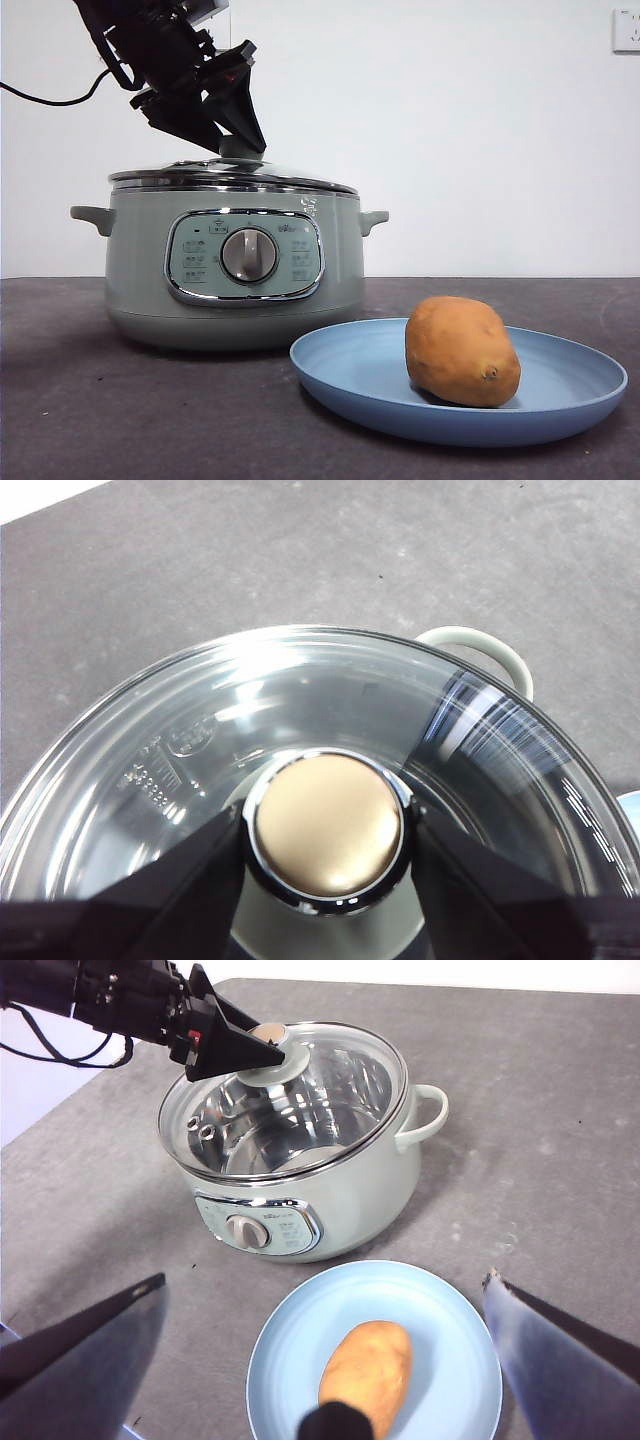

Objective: Take the potato out from the steamer,put the potato on the plate,close the lid

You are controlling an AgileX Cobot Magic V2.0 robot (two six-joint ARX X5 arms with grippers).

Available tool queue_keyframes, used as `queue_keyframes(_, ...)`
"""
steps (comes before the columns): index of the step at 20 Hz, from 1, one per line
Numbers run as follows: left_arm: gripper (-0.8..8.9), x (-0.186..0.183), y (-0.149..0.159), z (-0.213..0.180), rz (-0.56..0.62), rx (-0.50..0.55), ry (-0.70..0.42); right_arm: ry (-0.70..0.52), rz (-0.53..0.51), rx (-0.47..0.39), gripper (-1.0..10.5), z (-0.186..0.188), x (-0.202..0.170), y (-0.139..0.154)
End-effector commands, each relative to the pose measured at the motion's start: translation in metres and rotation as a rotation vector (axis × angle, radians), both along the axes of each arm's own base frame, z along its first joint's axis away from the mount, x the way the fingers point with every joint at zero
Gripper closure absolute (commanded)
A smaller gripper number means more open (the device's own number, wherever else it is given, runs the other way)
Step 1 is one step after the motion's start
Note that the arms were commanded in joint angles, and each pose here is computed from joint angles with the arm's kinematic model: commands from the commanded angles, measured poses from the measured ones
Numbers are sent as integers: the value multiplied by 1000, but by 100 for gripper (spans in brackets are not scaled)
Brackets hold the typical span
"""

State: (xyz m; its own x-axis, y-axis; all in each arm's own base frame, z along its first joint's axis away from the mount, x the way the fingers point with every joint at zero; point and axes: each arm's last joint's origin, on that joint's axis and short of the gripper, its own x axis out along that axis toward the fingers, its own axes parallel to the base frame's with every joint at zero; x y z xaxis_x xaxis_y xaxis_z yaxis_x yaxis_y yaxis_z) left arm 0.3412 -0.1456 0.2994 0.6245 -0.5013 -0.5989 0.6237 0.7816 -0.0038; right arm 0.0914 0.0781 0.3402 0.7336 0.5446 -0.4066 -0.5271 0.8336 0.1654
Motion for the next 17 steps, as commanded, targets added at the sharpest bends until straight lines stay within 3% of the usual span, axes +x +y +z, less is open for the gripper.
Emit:
queue_keyframes(1,460,2,-8,-14,-27,20,38,1,-3,11,349,1,0,0)
queue_keyframes(3,344,0,-6,-17,-27,35,75,3,-1,10,348,1,0,0)
queue_keyframes(6,338,-3,-5,-17,-26,47,103,3,-1,10,349,1,0,0)
queue_keyframes(11,338,-18,2,12,-4,31,19,5,-1,8,349,0,0,0)
queue_keyframes(17,340,-79,29,73,23,5,-68,7,0,7,348,0,0,0)
